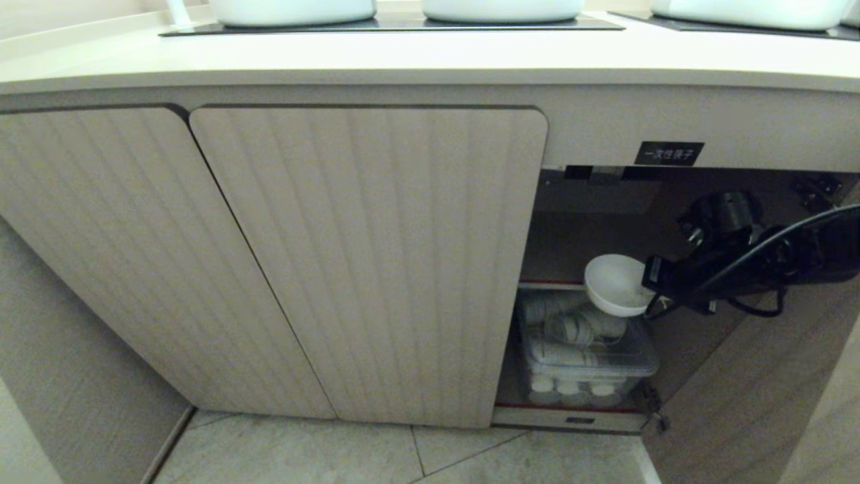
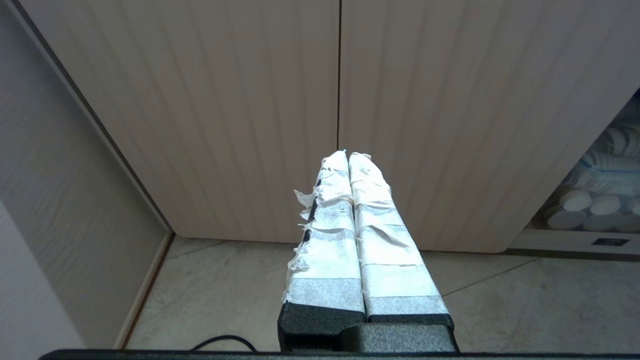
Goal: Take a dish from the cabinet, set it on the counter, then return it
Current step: Place it on the table
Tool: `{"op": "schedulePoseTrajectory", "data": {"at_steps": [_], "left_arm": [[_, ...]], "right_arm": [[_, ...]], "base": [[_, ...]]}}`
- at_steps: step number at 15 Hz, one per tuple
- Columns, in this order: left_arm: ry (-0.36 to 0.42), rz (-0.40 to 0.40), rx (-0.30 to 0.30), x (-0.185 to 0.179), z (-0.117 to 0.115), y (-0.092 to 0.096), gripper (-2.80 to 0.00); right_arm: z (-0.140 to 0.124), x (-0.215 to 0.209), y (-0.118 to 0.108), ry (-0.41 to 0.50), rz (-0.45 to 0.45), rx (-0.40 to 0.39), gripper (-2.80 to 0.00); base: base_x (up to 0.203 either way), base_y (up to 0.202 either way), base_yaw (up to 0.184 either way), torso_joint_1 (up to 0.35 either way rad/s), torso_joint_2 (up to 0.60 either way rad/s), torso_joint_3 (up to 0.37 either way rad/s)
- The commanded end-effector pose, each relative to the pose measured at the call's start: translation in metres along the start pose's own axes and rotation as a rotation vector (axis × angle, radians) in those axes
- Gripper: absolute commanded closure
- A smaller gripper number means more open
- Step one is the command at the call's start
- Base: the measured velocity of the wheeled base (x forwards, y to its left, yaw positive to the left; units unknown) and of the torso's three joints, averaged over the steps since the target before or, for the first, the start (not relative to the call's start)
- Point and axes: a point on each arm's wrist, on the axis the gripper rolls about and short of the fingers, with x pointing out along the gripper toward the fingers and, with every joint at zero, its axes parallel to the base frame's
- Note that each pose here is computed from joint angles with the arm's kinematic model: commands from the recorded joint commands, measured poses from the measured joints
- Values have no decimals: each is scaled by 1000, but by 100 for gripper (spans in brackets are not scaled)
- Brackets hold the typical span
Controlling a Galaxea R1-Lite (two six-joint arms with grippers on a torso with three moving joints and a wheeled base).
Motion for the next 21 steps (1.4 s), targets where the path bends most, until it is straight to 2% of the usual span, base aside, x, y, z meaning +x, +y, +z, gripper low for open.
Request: {"op": "schedulePoseTrajectory", "data": {"at_steps": [1, 7, 12, 21], "left_arm": [[0, 0, 0, 0, 0, 0, 0], [0, -1, 0, 0, 0, 0, 0], [0, -1, 0, 0, 0, 0, 0], [0, -1, 0, 0, 0, 0, 0]], "right_arm": [[-5, -13, 0, -3, 4, 0, 0], [-34, -44, -3, 38, 11, -9, 0], [-72, -72, -13, 92, 11, -112, 0], [-131, -122, -14, 78, 84, -186, 0]], "base": [[0, 0, 0, 0, 0, 0], [0, 0, 0, 0, 0, 0], [0, 0, 0, 0, 0, 0], [0, 0, 0, 0, 0, 0]]}}
